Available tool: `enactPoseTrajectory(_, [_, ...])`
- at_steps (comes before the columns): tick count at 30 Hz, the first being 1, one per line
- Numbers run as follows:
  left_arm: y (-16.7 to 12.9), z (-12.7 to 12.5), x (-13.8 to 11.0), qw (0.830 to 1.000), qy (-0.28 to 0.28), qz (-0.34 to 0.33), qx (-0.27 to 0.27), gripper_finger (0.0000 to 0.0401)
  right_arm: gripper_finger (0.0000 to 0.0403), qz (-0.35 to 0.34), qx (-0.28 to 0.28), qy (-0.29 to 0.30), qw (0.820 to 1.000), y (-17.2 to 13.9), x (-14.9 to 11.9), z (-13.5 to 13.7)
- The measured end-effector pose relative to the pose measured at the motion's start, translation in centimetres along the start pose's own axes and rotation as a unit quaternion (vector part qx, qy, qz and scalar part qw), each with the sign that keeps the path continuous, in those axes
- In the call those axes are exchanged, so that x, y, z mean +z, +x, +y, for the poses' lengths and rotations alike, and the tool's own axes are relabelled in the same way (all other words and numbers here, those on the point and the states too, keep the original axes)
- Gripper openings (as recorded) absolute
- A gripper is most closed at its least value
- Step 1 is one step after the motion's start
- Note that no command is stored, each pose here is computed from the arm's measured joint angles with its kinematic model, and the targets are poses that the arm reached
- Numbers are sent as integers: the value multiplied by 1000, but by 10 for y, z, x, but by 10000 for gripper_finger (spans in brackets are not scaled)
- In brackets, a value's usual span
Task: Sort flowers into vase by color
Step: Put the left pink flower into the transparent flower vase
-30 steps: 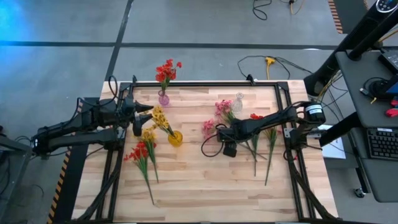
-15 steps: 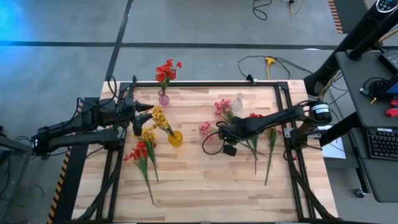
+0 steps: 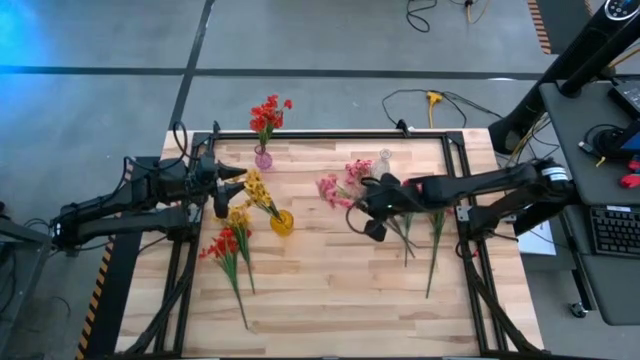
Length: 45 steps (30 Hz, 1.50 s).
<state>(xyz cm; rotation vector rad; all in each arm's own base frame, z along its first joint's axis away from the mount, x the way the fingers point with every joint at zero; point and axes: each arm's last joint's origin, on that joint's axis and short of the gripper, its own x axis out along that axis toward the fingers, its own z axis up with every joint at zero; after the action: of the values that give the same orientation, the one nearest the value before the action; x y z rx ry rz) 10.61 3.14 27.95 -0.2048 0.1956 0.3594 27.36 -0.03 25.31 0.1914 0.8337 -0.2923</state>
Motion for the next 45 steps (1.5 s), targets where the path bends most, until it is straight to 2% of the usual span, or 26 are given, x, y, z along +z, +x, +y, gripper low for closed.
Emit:
enactPoseTrajectory(7, [0, 0, 0, 1000, 0, 2, 0, 172, 18, -100, -1, 15, 995, -23, 1, -4])
enactPoseTrajectory(11, [0, 0, 0, 1000, 0, 3, 0, 172, 18, -172, -4, 19, 985, -35, 2, -7])
enactPoseTrajectory(17, [0, 0, 0, 1000, 0, 2, 0, 172, 18, -312, -17, 6, 950, -44, 5, -13])
enactPoseTrajectory(22, [0, 0, 0, 1000, 2, -1, 0, 172, 18, -413, -31, -2, 910, -48, 15, -20])
enactPoseTrajectory(31, [1, 0, 0, 1000, 2, 0, 0, 172, 18, -462, -84, 13, 883, -47, 30, -51])
enactPoseTrajectory(33, [1, 0, 0, 1000, 2, 0, 0, 172, 18, -478, -66, 12, 876, -49, 33, -61])
enactPoseTrajectory(36, [1, 0, 0, 1000, 2, -1, 0, 172, 18, -524, -16, 3, 852, -57, 40, -78])
enactPoseTrajectory(38, [1, 0, 0, 1000, 2, -1, 0, 172, 18, -541, -6, -9, 841, -62, 43, -89])
enactPoseTrajectory(45, [1, 0, 0, 1000, 2, -1, 0, 172, 18, -537, -53, 6, 842, -65, 41, -126])
